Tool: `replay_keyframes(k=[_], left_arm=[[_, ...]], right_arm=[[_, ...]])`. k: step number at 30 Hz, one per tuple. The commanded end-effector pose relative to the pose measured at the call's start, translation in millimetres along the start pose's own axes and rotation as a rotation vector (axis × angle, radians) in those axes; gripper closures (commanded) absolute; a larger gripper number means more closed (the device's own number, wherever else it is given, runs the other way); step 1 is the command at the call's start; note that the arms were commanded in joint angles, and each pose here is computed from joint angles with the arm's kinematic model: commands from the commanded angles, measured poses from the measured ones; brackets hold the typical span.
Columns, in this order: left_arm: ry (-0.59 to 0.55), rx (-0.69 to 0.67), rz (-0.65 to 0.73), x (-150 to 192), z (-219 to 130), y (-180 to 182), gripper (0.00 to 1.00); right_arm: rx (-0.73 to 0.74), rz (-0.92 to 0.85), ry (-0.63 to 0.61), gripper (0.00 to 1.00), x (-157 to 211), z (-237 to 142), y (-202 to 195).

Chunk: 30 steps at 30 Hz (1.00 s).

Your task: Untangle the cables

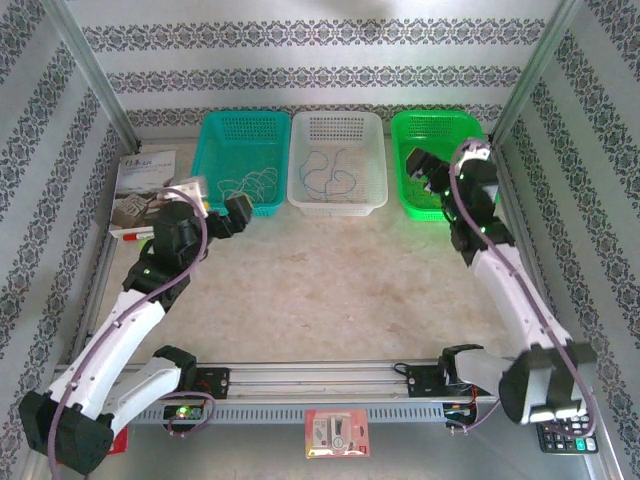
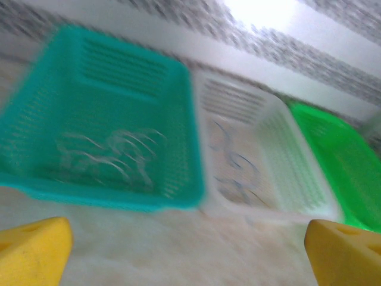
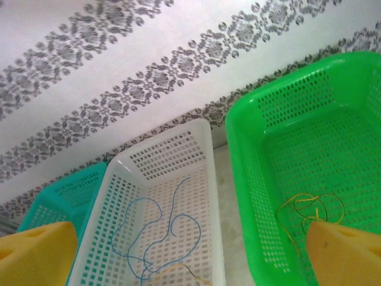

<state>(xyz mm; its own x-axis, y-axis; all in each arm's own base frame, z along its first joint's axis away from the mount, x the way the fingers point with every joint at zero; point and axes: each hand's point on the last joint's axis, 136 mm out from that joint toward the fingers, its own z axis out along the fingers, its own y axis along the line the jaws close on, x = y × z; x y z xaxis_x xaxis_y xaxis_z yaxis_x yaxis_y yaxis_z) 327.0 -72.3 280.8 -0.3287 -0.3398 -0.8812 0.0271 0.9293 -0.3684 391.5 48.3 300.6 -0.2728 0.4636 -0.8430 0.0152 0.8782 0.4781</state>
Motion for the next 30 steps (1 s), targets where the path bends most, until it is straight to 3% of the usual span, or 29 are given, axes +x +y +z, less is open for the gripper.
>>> replay_keyframes(k=[1, 6, 12, 18, 24, 30], left_arm=[[-0.124, -0.257, 0.157, -10, -3, 62, 0.0], [-0.215, -0.404, 0.251, -2, -4, 101, 0.0], [-0.155, -0.471, 0.325, 22, 15, 127, 0.0], [-0.13, -0.441, 0.352, 49, 49, 141, 0.0], [-0.103, -0.388, 0.377, 89, 79, 149, 0.0], [-0.089, -0.336, 0.408, 103, 98, 146, 0.0]], right_arm=[[0.165, -0.169, 0.02, 0.02, 45, -15, -38], [0.311, -0.342, -0.053, 0.02, 75, -33, -83], [0.445, -0.469, -0.023, 0.02, 104, -24, -124], [0.39, -0.52, -0.034, 0.02, 124, -1, -131], [0.24, -0.487, -0.118, 0.02, 122, 7, -128], [0.157, -0.493, -0.155, 0.02, 141, 21, -131]])
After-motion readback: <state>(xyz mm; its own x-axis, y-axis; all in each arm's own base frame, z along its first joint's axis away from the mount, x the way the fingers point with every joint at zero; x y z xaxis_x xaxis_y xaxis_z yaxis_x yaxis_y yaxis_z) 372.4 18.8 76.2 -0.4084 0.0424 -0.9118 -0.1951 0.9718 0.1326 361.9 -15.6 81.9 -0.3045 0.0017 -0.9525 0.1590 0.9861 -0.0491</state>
